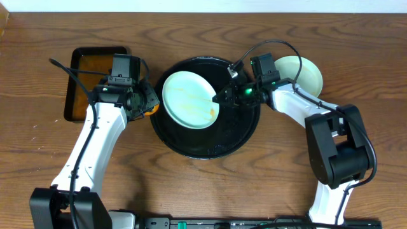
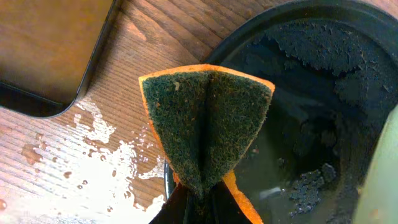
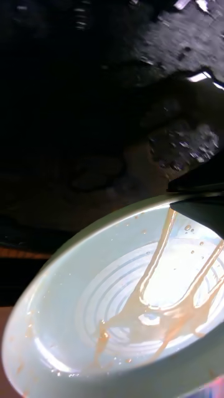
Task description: Clean dirty plates on tray and stack at the side
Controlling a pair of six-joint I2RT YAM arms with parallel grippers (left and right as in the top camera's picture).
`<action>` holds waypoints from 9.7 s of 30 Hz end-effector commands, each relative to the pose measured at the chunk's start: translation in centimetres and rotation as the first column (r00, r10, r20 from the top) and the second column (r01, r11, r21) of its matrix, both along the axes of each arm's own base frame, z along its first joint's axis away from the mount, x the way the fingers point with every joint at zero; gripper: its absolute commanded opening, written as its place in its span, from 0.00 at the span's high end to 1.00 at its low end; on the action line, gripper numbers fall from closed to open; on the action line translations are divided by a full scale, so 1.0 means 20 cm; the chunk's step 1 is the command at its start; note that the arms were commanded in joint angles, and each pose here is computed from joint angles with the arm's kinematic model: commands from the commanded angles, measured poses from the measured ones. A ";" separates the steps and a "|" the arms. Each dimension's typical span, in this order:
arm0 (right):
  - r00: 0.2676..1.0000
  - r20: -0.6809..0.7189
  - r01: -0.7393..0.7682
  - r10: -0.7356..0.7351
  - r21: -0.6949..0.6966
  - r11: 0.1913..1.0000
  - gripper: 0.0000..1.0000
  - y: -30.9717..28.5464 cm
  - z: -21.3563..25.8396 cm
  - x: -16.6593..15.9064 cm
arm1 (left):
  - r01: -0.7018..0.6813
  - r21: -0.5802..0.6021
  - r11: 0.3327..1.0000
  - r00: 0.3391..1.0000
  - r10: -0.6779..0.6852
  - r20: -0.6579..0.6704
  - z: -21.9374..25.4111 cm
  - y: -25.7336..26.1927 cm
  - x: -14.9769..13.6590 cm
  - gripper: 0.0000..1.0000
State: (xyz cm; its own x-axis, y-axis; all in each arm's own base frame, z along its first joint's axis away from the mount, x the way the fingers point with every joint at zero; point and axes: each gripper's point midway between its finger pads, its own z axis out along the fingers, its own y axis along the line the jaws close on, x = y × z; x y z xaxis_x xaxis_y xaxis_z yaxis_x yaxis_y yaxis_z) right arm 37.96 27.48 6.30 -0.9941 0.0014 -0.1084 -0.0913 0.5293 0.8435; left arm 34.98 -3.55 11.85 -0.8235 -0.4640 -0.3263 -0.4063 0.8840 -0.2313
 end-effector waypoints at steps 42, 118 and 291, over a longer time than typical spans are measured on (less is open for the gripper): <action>0.877 -0.479 0.188 -0.027 0.292 0.938 0.99 0.03 0.39 0.02 | 0.007 0.005 1.000 1.000 -0.007 -0.023 -0.03 0.01 -0.03 0.92; 0.922 -0.040 0.263 -0.386 -0.669 0.695 0.98 -0.17 -0.34 0.12 | 0.000 0.018 1.000 1.000 0.000 -0.016 -0.03 0.02 -0.02 0.92; 0.724 0.688 0.501 -0.046 -0.478 0.721 0.01 -0.83 0.91 -0.76 | -0.156 -0.107 0.982 0.901 0.186 0.392 0.65 0.38 -0.16 0.17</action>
